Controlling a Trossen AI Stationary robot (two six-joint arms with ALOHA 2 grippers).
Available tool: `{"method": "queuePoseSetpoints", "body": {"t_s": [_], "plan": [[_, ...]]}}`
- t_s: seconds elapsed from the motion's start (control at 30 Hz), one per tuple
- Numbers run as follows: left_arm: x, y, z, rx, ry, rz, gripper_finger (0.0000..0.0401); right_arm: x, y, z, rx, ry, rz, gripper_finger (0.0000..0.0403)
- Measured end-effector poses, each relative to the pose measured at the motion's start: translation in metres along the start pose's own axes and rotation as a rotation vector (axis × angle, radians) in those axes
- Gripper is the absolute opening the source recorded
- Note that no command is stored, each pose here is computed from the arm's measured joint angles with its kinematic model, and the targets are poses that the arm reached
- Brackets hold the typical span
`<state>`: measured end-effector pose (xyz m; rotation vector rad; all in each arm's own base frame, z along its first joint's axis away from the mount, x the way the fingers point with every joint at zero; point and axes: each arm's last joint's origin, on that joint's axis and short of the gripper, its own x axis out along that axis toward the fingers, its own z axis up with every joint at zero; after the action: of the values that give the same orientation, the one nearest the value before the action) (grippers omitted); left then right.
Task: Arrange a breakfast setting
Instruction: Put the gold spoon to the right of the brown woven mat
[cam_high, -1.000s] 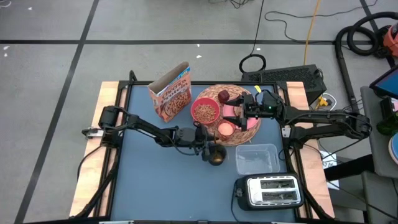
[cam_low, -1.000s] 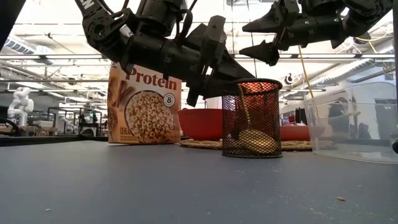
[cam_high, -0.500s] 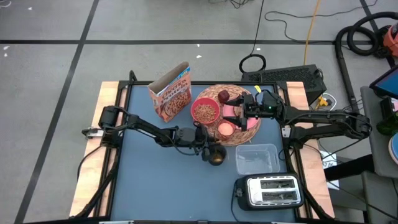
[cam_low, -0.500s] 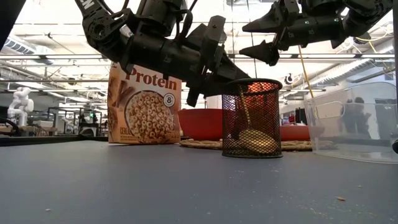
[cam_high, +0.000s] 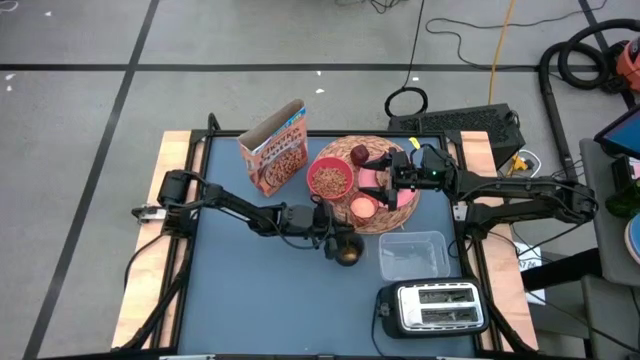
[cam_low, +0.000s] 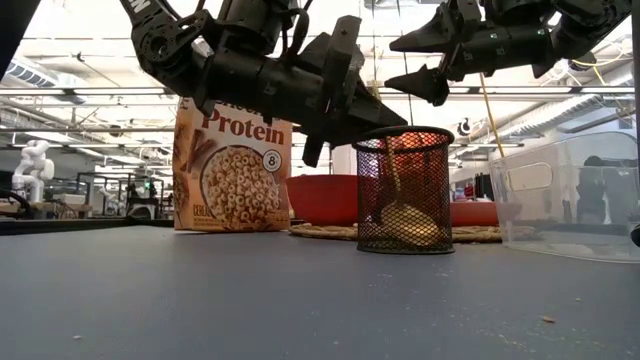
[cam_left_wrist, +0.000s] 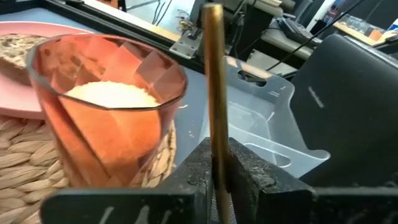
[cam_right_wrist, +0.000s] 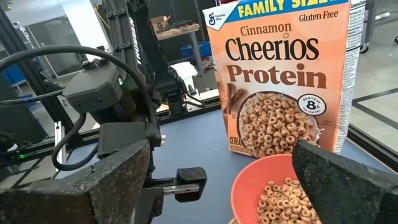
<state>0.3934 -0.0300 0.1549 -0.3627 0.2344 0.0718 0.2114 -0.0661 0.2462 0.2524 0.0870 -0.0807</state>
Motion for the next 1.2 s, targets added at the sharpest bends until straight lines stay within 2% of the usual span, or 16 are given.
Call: {"method": "queuePoseSetpoints", "body": {"t_s": [0.67, 0.93, 1.2], "plan": [[-0.001, -0.002, 0.004, -0.012, -0.016, -0.029, 0.0029, 0.0, 0.0, 0.0, 0.0, 0.0, -0.001, 0.0381], [-0.008, -0.006, 0.016, 0.008, -0.035, -0.047, 0.0029, 0.0, 0.0, 0.0, 0.0, 0.0, -0.002, 0.0381], [-0.024, -0.014, 0.044, 0.038, -0.097, -0.065, 0.0029, 0.0, 0.0, 0.0, 0.0, 0.0, -0.003, 0.0381]]}}
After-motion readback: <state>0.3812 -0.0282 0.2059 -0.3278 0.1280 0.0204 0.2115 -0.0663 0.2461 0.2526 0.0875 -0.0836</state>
